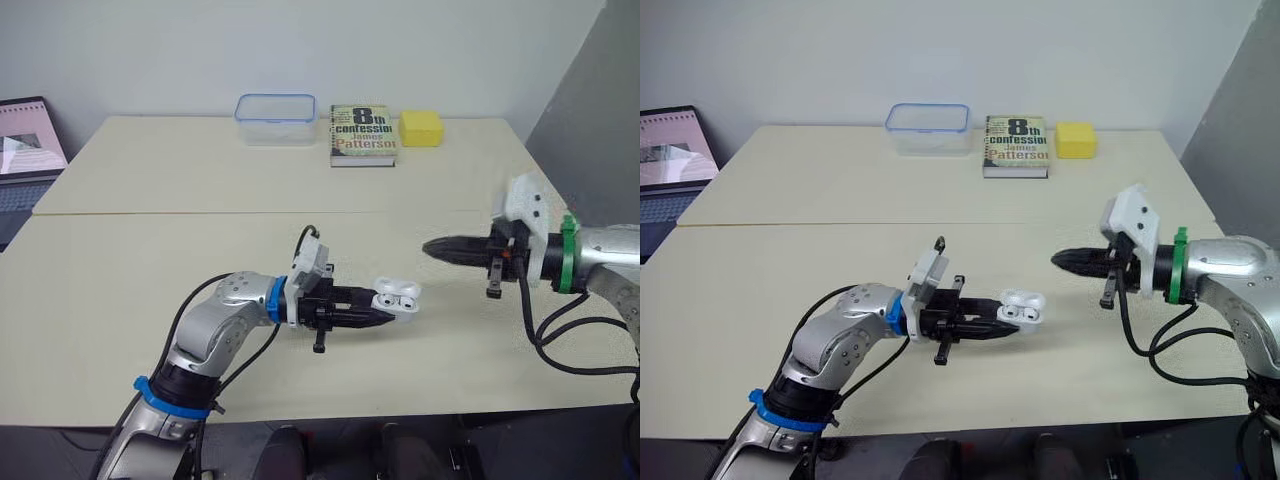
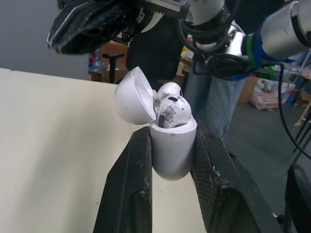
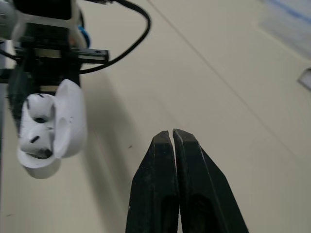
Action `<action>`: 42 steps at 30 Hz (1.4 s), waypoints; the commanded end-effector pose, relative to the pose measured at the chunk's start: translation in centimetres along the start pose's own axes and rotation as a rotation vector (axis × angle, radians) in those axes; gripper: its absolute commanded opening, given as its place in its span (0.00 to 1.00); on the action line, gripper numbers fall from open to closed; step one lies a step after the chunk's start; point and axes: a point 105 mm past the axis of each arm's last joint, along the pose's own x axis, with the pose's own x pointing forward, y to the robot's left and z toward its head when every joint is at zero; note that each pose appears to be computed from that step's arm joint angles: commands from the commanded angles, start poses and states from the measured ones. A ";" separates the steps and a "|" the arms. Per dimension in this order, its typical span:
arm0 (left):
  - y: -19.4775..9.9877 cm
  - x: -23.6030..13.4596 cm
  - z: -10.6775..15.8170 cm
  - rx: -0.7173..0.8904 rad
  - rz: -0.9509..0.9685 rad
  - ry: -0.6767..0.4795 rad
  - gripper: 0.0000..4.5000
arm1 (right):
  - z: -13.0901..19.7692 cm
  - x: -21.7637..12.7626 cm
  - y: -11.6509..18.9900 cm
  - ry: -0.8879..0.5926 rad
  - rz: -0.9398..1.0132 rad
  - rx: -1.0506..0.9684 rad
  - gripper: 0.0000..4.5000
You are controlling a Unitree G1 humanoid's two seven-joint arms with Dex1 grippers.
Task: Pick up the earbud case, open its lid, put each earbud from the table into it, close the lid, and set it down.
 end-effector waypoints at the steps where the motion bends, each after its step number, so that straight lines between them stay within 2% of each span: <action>1: -0.4 0.6 0.6 0.045 -0.039 -0.007 0.17 | 0.5 0.1 0.8 0.012 0.080 -0.022 0.00; 9: 0.1 0.5 0.5 0.036 0.003 -0.012 0.17 | 1.3 0.3 3.5 -0.006 0.258 -0.005 0.00; 16: 0.7 0.3 0.5 0.016 0.044 -0.024 0.17 | 1.1 0.6 4.7 0.003 0.303 0.010 0.00; 20: 2.2 0.0 -0.4 -0.145 0.134 -0.010 0.17 | 0.2 1.2 3.3 0.019 0.185 -0.034 0.00; 24: 4.9 -0.8 -3.1 -0.381 0.305 0.069 0.17 | 0.0 1.0 1.7 0.015 0.072 -0.088 0.00; 27: 7.0 -1.6 -4.9 -0.508 0.450 0.118 0.17 | -0.7 1.1 1.7 0.023 0.039 -0.121 0.00; 31: 7.4 -2.7 -6.6 -0.644 0.511 0.166 0.17 | -1.1 1.5 1.8 0.019 -0.012 -0.148 0.00; 36: 7.3 -4.1 -7.0 -0.706 0.535 0.168 0.17 | -1.4 1.6 2.1 0.022 -0.013 -0.159 0.00; 39: 7.3 -5.5 -7.2 -0.668 0.561 0.208 0.40 | -1.4 1.7 1.6 0.021 -0.039 -0.191 0.00; 42: 7.1 -7.4 -7.3 -0.548 0.601 0.278 0.61 | -1.3 1.6 1.4 0.020 -0.035 -0.215 0.00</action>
